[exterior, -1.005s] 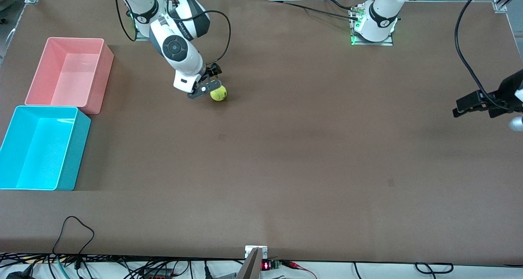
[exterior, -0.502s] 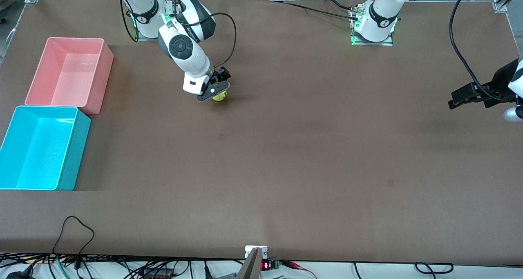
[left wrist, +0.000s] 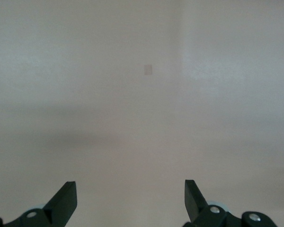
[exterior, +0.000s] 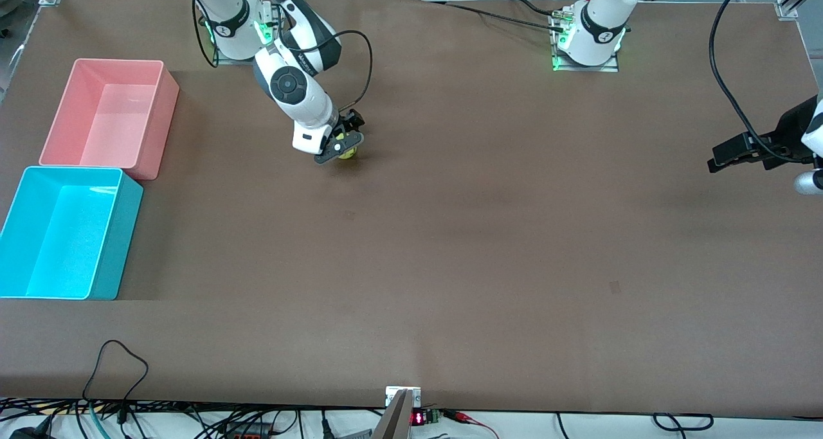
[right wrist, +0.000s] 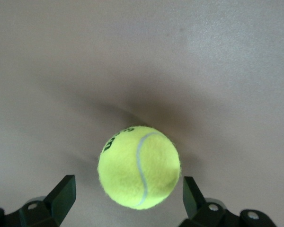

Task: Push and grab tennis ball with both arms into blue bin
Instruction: 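Lower the right gripper onto the tennis ball and close it, then carry the held ball with the right gripper over the cyan bin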

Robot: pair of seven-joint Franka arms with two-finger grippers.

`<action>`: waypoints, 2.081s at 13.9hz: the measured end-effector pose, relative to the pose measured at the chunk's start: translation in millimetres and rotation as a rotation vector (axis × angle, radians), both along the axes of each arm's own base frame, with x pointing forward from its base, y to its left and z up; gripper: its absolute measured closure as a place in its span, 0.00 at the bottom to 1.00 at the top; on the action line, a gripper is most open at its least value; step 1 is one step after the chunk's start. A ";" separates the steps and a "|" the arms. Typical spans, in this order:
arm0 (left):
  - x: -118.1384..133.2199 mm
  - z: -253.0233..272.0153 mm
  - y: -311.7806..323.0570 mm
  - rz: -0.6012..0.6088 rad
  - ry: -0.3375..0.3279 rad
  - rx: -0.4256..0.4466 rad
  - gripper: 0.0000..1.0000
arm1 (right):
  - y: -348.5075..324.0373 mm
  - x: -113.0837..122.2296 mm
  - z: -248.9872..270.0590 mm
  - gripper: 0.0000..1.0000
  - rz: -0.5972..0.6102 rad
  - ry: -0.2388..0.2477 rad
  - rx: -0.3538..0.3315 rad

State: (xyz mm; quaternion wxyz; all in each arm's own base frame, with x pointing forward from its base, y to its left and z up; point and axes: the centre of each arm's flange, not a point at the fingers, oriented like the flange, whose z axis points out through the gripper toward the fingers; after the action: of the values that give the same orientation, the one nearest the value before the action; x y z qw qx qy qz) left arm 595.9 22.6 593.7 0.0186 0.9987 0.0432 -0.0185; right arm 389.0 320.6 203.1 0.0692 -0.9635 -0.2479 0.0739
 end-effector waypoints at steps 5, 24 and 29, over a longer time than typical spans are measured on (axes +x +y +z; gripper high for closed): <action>0.2 0.9 -0.8 -0.001 -0.005 0.000 0.00 | -6.6 3.3 -16.6 0.00 -0.019 0.009 0.002; -0.2 0.1 -0.3 -0.002 -0.001 0.000 0.00 | -5.6 4.6 -22.8 0.33 -0.025 -0.001 0.014; 3.2 2.1 -22.7 -0.041 -0.029 -0.004 0.00 | -8.3 13.8 -19.0 0.33 -0.039 -0.015 0.018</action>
State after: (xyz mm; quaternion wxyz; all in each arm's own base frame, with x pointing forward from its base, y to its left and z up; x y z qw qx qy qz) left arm 599.1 -0.1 595.8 0.0207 0.9995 0.0224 -0.0047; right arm 402.8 312.4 184.1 0.0776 -0.9680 -0.2301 0.0631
